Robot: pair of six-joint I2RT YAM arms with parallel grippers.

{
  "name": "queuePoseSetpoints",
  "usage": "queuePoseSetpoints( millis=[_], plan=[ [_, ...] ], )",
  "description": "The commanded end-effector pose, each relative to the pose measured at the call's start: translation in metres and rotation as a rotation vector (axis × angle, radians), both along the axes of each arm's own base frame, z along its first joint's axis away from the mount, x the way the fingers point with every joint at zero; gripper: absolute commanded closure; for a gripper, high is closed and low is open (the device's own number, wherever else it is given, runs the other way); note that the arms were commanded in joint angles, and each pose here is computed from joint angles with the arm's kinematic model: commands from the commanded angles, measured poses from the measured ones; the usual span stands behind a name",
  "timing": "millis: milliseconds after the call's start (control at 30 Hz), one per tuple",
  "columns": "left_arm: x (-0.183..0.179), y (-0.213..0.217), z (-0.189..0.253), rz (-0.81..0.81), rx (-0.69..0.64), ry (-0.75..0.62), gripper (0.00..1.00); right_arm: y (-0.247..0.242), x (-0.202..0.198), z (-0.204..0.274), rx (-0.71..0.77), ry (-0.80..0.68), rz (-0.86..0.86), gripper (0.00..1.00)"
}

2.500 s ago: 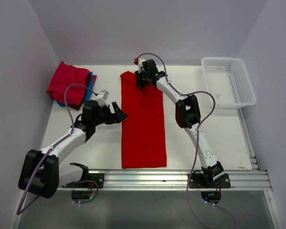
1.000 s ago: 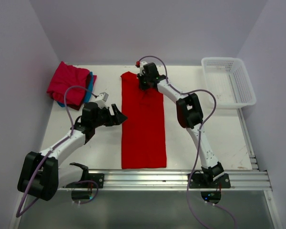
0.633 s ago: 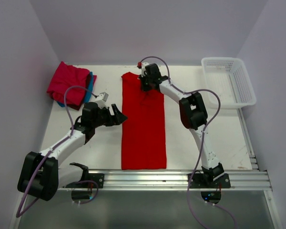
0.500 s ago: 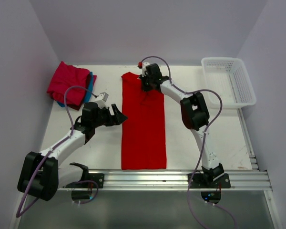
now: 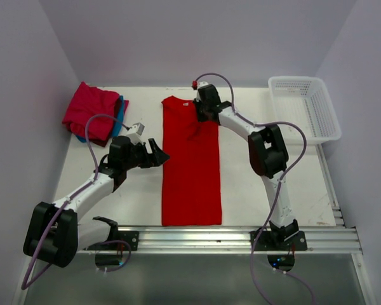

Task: Fold and stack the t-shirts
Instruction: Rotate the tshirt 90 degrees

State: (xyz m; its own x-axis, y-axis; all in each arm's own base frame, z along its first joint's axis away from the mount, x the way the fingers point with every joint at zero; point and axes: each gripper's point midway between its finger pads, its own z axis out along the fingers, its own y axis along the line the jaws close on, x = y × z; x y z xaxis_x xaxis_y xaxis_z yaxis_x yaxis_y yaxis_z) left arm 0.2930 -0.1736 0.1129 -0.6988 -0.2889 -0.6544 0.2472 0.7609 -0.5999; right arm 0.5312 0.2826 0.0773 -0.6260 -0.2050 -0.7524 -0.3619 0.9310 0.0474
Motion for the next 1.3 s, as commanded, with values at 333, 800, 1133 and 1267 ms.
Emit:
queuePoseSetpoints(
  millis=[333,800,1133,1267],
  plan=[
    [0.001,-0.005,0.001,-0.035,0.003,-0.038,0.19,-0.023,-0.053,0.017,-0.124,0.032,-0.167,1.0],
    [0.0,-0.004,-0.003,-0.032,0.006,-0.031,0.19,-0.07,-0.057,0.035,-0.274,-0.048,-0.508,0.38],
    [0.0,-0.004,-0.005,-0.03,0.008,-0.025,0.19,-0.008,-0.044,0.061,-0.055,-0.05,-0.241,0.59],
    [0.0,-0.002,-0.006,-0.025,0.012,-0.022,0.19,0.017,-0.034,0.083,0.05,-0.077,-0.141,0.92]
  ],
)
